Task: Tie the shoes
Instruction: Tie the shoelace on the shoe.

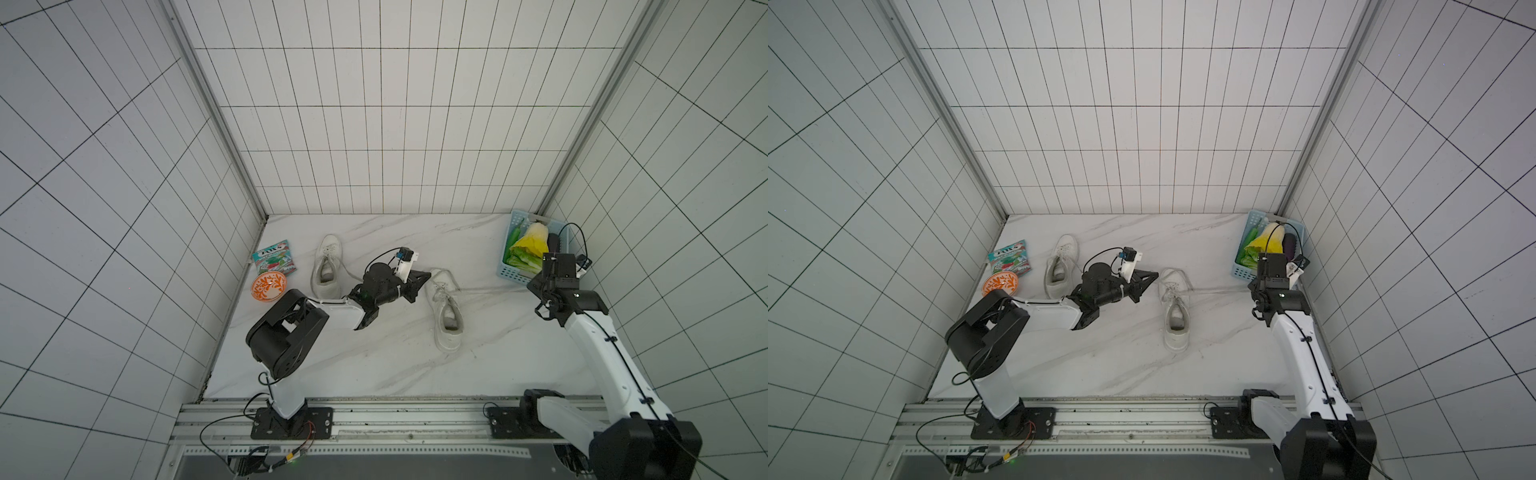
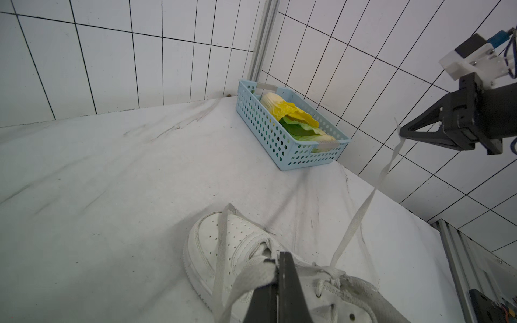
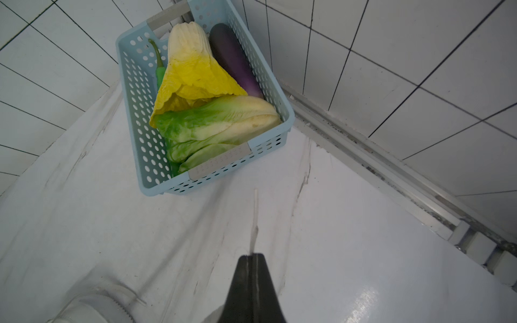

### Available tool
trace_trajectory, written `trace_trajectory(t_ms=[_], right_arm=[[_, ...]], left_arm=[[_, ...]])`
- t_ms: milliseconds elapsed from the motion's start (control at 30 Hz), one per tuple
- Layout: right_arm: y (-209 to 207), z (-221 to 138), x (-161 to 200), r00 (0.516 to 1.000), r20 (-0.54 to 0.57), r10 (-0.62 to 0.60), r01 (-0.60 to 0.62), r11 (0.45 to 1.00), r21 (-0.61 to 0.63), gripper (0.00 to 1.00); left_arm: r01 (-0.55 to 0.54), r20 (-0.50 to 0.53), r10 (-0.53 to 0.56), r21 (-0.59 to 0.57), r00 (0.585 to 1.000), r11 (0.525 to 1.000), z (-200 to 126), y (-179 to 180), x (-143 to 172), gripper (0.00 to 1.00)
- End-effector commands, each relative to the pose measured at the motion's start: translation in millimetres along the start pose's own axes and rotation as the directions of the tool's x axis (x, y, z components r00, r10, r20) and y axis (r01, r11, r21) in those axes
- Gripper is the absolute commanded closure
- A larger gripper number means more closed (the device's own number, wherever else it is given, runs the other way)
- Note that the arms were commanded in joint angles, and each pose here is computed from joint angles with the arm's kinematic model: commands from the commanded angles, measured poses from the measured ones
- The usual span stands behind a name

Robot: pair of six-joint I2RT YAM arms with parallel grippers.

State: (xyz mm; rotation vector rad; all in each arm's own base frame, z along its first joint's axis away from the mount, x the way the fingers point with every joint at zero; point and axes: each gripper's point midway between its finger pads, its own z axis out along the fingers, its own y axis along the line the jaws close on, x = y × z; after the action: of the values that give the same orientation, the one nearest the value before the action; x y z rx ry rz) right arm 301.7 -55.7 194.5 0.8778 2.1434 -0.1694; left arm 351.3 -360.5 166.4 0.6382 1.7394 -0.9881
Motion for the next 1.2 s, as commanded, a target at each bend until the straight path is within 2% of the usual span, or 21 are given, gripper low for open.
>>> trace_trajectory(t_ms=[0,567,1167], right_arm=[[-17,-11,-31,0.993,0.116,0.003,-0.013,0.997,0.082,1.0],[-58,-28,-81,0.961,0.278,0.008,-0.08,0.965,0.25,1.0],[-108,-27,-101,0.946,0.322,-0.025,-0.131,0.882,0.453,1.0]], left_arm=[[-0.034,0.011,0.034,-0.036,0.999,0.999,-7,1,-5,0.96],[-0.076,-0.02,0.075,-0.074,0.997,0.994,-19,-5,-2,0.96],[-0.05,-0.053,0.043,-0.129,0.998,0.99,-30,-1,8,0.99]])
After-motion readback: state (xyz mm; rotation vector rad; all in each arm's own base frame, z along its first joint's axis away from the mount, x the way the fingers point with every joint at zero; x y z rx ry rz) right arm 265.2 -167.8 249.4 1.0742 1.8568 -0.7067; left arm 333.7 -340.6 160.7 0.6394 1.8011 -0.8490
